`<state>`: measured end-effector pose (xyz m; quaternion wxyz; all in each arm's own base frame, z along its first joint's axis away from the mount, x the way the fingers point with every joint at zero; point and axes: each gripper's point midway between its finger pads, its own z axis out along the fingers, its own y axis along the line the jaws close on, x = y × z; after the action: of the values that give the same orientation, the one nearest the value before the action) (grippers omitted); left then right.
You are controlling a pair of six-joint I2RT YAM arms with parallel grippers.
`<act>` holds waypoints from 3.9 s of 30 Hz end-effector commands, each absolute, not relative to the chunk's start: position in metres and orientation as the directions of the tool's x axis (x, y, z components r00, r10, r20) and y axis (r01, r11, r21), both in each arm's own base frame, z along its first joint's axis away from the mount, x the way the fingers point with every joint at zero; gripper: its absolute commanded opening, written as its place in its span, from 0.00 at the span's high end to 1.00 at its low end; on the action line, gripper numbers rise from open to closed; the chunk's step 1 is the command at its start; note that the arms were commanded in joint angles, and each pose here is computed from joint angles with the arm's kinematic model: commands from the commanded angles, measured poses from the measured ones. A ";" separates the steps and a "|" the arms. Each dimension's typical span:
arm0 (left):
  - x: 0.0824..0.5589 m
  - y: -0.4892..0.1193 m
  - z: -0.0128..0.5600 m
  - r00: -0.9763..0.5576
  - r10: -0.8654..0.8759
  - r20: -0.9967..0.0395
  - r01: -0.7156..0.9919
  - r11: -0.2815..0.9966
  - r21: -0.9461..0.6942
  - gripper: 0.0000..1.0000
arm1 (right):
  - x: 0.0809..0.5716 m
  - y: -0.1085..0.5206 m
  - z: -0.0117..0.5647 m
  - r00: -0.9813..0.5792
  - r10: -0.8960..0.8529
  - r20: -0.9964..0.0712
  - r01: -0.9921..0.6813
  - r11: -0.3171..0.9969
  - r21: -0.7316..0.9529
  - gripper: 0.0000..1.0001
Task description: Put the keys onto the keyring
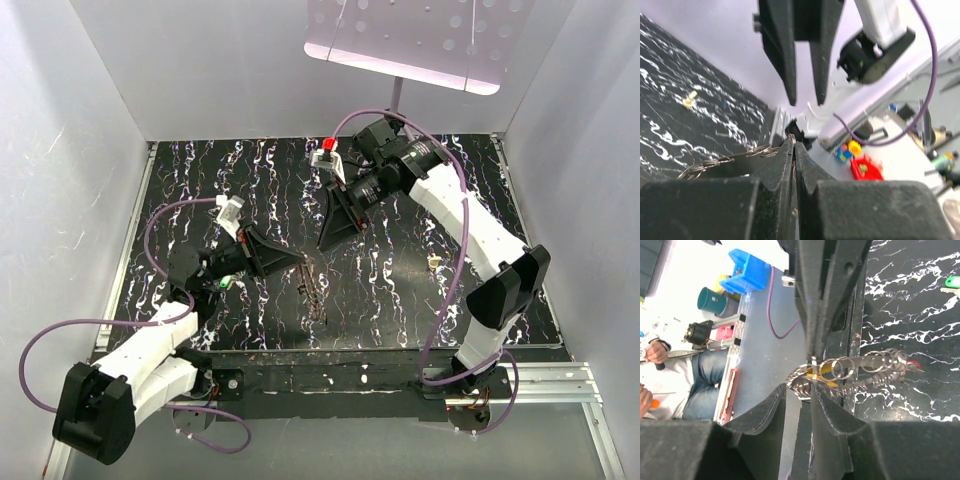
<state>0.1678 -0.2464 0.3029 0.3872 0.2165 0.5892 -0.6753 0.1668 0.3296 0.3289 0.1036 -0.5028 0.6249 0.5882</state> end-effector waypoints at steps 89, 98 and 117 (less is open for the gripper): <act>0.167 -0.205 0.376 -0.307 -0.731 -0.610 0.910 -0.038 -0.413 1.00 | 0.174 0.373 0.319 -0.748 -0.420 -0.514 -0.522 -0.106 0.846 0.85; 0.169 -0.207 0.379 -0.303 -0.728 -0.615 0.914 -0.038 -0.404 1.00 | 0.175 0.379 0.318 -0.745 -0.429 -0.511 -0.525 -0.095 0.845 0.79; 0.151 -0.219 0.366 -0.294 -0.592 -0.750 0.941 -0.041 -0.336 1.00 | 0.187 0.338 0.341 -0.551 -0.364 -0.751 -0.773 -0.116 0.623 0.63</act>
<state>0.1812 -0.2242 0.3258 0.5062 0.1217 0.4919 -0.6978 0.2001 0.3476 0.3130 0.1138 -0.3846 0.6821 0.6114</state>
